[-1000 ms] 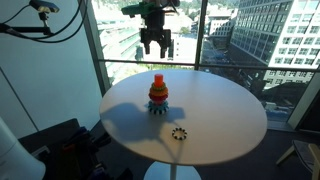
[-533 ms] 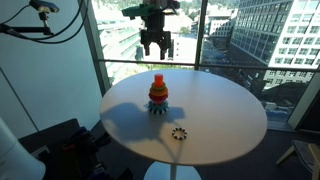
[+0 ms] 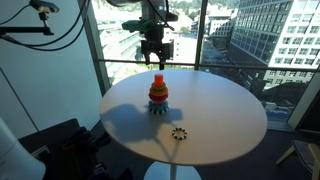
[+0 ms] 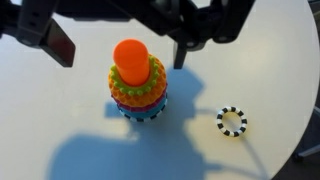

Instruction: Pick up the green ring from the stack and put it on the table

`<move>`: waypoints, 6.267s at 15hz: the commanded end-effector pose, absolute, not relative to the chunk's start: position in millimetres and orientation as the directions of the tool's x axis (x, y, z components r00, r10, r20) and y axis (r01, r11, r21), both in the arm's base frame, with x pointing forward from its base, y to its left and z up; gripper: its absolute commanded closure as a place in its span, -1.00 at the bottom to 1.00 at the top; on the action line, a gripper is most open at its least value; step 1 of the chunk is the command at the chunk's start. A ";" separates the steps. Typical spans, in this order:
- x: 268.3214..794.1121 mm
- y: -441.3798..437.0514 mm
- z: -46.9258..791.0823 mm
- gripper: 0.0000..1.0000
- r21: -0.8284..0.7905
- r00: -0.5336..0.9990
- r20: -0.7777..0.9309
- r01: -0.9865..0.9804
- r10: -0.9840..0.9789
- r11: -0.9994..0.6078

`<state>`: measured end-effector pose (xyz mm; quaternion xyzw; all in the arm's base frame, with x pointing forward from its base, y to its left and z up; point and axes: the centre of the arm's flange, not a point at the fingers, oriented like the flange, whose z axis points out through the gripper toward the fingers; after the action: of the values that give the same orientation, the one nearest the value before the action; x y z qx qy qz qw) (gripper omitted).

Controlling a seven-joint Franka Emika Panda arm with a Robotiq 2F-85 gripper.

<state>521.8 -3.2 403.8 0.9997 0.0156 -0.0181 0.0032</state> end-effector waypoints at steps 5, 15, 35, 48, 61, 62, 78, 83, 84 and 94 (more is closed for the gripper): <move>505.3 -10.1 374.7 -1.00 -0.028 0.999 0.039 0.003 0.001 -1.000; 504.4 -10.9 344.5 -1.00 -0.024 0.999 0.038 -0.022 -0.023 -0.999; 518.7 -6.8 307.0 -0.44 -0.046 0.997 0.072 -0.012 -0.015 -0.999; 508.2 6.9 363.3 0.12 -0.044 0.987 0.162 0.001 -0.007 -0.999; 508.1 32.0 392.7 0.12 -0.167 0.978 0.128 0.186 0.166 -0.968; 507.7 33.9 388.7 0.12 -0.177 0.977 0.103 0.203 0.187 -0.963; 512.8 69.2 275.4 0.12 -0.136 0.966 -0.145 0.193 0.212 -0.972; 527.9 77.8 247.4 0.12 -0.101 0.981 -0.118 0.142 0.153 -0.985; 531.0 77.7 242.9 0.12 -0.097 0.983 -0.114 0.132 0.142 -0.987; 545.9 85.8 201.3 0.12 -0.064 0.989 -0.104 0.096 0.102 -0.993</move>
<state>536.1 78.7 209.1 0.9960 0.0560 -0.0546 -0.0425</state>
